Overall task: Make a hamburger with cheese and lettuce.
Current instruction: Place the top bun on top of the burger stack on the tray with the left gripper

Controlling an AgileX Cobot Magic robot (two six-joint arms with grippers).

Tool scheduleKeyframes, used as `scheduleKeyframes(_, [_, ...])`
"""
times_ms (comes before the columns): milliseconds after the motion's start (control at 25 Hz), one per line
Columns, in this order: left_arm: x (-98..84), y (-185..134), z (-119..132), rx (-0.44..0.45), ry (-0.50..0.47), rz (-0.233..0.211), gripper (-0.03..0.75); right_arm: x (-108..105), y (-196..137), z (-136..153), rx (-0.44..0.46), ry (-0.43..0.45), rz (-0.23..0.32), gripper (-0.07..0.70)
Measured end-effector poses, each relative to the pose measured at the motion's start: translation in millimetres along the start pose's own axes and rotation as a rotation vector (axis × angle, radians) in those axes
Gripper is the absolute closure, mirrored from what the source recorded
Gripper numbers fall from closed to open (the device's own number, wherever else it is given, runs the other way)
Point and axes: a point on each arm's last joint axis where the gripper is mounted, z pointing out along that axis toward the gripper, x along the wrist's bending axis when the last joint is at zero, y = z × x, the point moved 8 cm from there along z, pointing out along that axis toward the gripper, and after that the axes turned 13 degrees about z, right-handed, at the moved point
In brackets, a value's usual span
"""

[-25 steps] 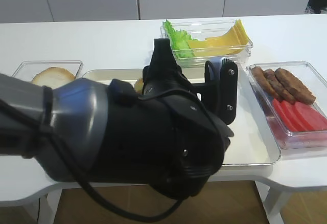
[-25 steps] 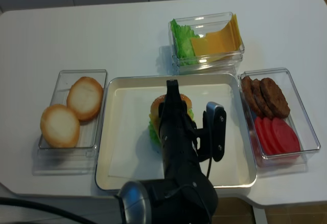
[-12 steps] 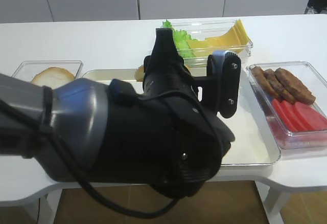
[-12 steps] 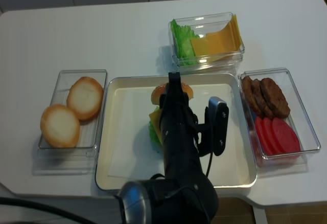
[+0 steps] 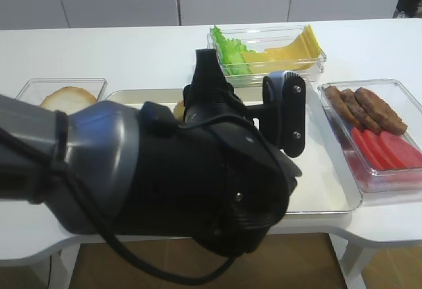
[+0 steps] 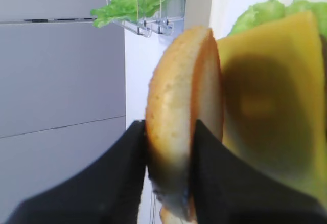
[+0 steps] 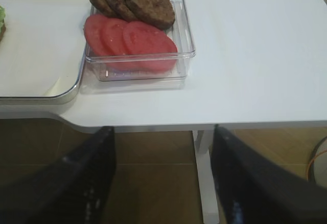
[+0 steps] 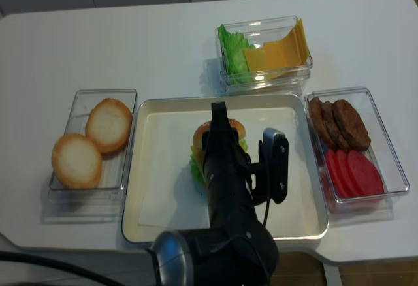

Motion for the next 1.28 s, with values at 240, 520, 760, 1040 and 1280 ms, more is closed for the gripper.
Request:
scheduleKeyframes(240, [-0.3, 0.3, 1.9, -0.006, -0.006, -0.011, 0.533, 0.0, 0.0, 0.0, 0.000, 0.000, 0.002, 0.181])
scheduleKeyframes(520, [0.0, -1.9, 4.1, 0.002, -0.008, -0.015, 0.533, 0.0, 0.0, 0.0, 0.000, 0.000, 0.002, 0.181])
scheduleKeyframes(760, [-1.8, -2.6, 4.0, 0.008, -0.021, -0.026, 0.533, 0.0, 0.0, 0.0, 0.000, 0.000, 0.002, 0.181])
scheduleKeyframes(1040, [-2.9, -3.1, 3.9, 0.011, -0.028, -0.032, 0.515, 0.0, 0.0, 0.0, 0.000, 0.000, 0.006, 0.181])
scheduleKeyframes(1280, [-5.5, -4.2, 3.8, 0.018, -0.043, -0.040, 0.464, 0.0, 0.0, 0.0, 0.000, 0.000, 0.006, 0.181])
